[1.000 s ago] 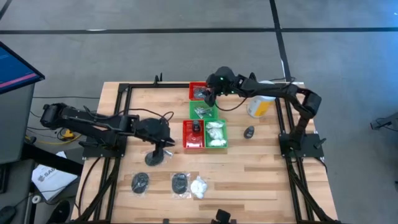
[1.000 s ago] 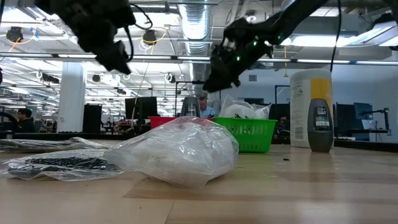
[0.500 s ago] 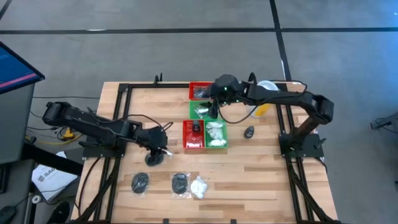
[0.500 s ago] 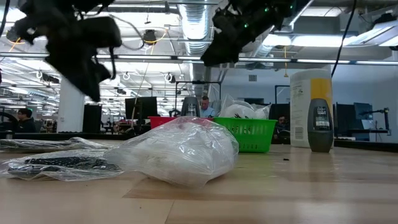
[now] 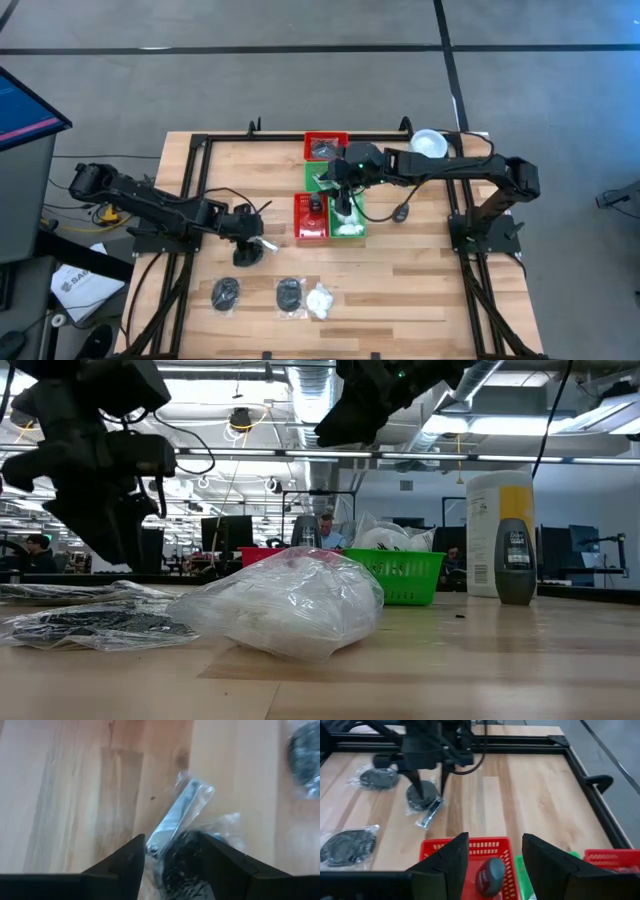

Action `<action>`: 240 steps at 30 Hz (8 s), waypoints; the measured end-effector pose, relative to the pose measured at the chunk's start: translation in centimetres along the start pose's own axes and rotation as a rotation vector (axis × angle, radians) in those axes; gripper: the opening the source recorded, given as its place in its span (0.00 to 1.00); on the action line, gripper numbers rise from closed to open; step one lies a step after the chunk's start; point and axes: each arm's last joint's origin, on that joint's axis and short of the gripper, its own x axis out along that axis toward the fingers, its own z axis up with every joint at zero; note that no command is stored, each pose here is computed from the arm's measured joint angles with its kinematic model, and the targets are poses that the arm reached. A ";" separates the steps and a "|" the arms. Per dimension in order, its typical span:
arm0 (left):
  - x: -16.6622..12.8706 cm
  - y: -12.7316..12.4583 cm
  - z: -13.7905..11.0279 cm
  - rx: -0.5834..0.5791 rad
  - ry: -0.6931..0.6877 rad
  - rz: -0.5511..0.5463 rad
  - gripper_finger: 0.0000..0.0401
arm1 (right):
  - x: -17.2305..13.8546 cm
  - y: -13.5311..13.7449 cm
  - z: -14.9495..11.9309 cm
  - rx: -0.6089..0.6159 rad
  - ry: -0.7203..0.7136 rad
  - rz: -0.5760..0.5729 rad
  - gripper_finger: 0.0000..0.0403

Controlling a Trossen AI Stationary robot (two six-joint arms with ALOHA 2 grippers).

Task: Pick & Place Travel size toiletries
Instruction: Put the silver nail cutter into the top green bin

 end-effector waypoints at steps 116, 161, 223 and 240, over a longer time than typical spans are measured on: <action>-4.8 -0.8 1.3 -0.068 -0.653 -0.133 0.13 | 4.2 8.1 0.1 -0.134 -0.129 0.222 0.45; -5.7 -0.9 2.3 0.006 -0.789 -0.114 0.13 | 7.0 8.1 0.2 -0.054 -0.289 0.213 0.57; -5.6 -0.9 2.2 0.014 -0.776 -0.105 0.28 | 5.3 6.2 0.8 -0.066 -0.261 0.281 0.09; -5.6 -0.9 2.2 0.012 -0.776 -0.112 0.27 | 3.9 1.2 -0.5 0.012 -0.073 0.164 0.09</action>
